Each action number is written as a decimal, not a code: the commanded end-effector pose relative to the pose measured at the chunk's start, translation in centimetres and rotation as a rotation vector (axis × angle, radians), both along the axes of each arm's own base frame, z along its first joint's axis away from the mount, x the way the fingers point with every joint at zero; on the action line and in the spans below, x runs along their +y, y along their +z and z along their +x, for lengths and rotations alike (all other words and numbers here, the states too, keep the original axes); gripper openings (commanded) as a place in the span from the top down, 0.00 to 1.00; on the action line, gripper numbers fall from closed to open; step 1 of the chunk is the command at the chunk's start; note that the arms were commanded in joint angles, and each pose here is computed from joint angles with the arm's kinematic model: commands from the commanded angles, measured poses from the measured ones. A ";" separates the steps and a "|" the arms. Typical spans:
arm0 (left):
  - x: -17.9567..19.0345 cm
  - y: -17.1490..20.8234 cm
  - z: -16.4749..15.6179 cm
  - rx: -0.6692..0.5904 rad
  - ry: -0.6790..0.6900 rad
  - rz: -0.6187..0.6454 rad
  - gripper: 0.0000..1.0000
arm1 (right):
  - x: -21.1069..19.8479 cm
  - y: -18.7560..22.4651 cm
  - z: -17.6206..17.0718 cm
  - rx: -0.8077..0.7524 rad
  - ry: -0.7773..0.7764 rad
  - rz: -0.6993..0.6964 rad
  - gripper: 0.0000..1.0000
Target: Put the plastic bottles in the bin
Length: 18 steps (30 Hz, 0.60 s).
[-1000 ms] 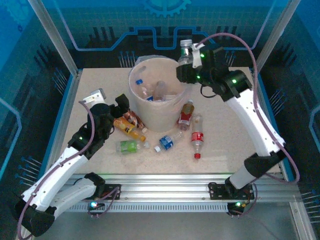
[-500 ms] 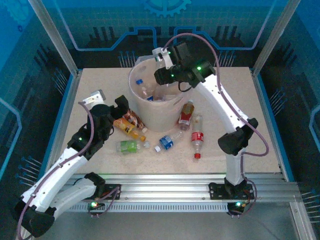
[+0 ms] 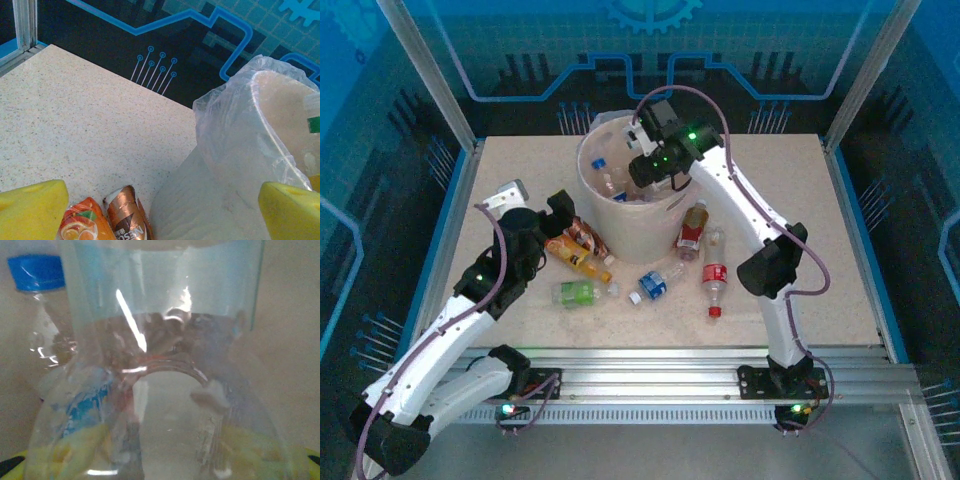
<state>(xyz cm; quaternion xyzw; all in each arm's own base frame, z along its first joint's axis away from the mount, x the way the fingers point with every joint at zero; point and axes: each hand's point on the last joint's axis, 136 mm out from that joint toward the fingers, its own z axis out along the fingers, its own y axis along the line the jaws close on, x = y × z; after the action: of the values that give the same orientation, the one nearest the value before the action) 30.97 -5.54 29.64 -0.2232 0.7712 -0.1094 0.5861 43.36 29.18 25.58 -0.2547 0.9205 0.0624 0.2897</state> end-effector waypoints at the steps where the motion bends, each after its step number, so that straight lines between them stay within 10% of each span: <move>1: 0.6 -0.9 -0.3 0.021 0.030 -0.010 0.01 | 0.1 -1.0 -0.4 0.016 0.023 -0.058 0.56; 18: 1.0 -1.7 -0.3 0.063 0.043 -0.022 0.01 | -0.4 -2.1 0.2 0.017 -0.005 -0.098 0.20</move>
<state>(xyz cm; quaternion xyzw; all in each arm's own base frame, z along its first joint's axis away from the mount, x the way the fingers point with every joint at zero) 30.80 -4.83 28.72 -0.2409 0.7773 -0.1034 0.5719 43.98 28.35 22.43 -0.2603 0.9298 0.0184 0.2594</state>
